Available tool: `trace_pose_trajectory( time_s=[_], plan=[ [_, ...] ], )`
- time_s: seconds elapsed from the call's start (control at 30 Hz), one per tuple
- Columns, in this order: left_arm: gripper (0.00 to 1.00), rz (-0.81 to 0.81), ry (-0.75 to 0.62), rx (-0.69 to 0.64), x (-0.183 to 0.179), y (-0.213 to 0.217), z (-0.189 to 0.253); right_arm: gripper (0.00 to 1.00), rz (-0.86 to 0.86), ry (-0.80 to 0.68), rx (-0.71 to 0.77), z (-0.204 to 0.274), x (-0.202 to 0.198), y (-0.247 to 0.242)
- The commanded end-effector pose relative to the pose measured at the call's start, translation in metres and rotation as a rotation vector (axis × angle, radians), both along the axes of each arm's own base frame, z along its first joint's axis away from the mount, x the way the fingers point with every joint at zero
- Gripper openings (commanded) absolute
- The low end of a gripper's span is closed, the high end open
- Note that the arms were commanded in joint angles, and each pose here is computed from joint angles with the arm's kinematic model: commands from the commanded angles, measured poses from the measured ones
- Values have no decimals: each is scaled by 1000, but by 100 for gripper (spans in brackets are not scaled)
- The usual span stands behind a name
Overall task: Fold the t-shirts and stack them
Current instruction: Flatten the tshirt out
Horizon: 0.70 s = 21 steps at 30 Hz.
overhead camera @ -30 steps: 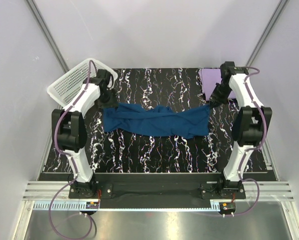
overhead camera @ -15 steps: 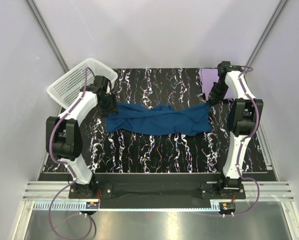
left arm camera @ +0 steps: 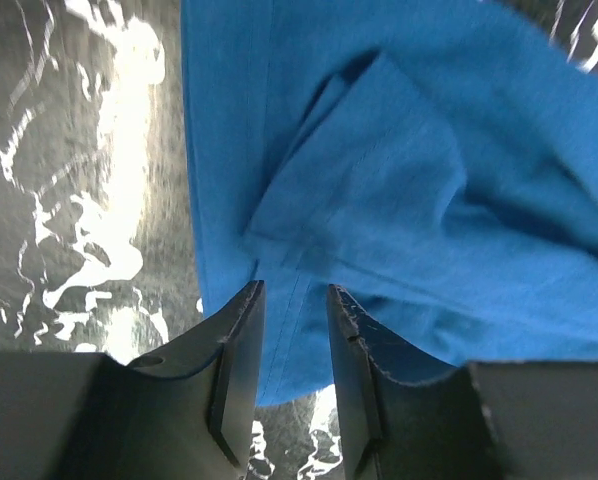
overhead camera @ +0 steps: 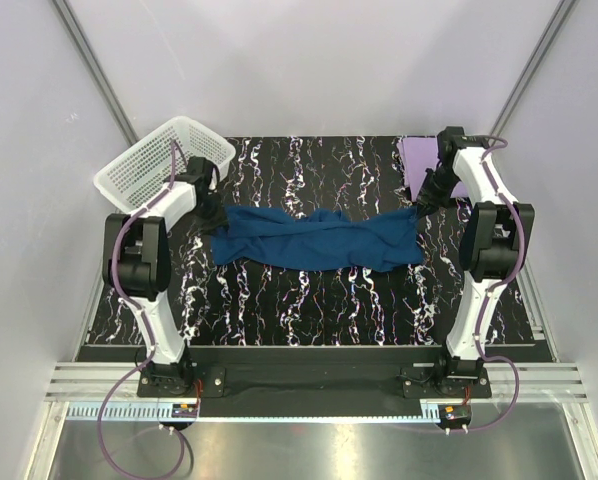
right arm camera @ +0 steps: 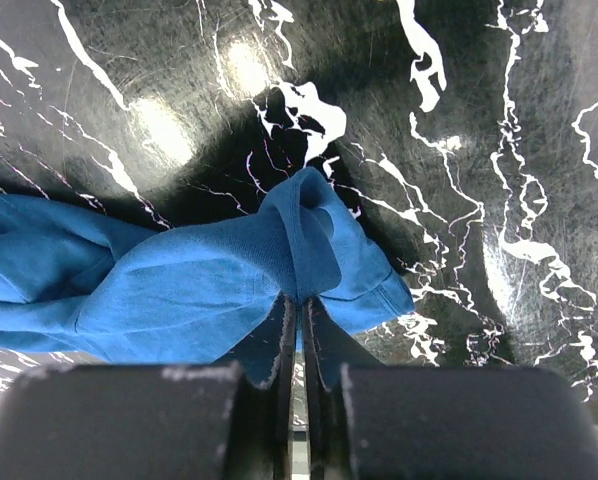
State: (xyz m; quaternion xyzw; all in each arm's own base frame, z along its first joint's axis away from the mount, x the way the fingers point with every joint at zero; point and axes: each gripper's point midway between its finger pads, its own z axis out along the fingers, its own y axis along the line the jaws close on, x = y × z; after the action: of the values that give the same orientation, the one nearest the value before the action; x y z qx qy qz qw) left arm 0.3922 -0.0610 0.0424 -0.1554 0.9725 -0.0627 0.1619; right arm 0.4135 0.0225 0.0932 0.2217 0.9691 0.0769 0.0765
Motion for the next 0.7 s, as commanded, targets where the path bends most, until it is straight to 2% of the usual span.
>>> trace_pose_trajectory(
  time_s=[0.0, 0.5, 0.57, 0.67],
  plan=[
    [38, 28, -76, 22, 28, 3, 11, 6, 22, -75, 17, 19, 3, 1],
    [44, 63, -42, 79, 36, 18, -8, 5, 45, -73, 44, 18, 8, 6],
    [43, 62, -33, 78, 36, 17, -11, 5, 44, -71, 48, 16, 9, 7],
    [33, 61, -27, 81, 37, 17, -15, 6, 46, -69, 52, 15, 9, 8]
  ],
)
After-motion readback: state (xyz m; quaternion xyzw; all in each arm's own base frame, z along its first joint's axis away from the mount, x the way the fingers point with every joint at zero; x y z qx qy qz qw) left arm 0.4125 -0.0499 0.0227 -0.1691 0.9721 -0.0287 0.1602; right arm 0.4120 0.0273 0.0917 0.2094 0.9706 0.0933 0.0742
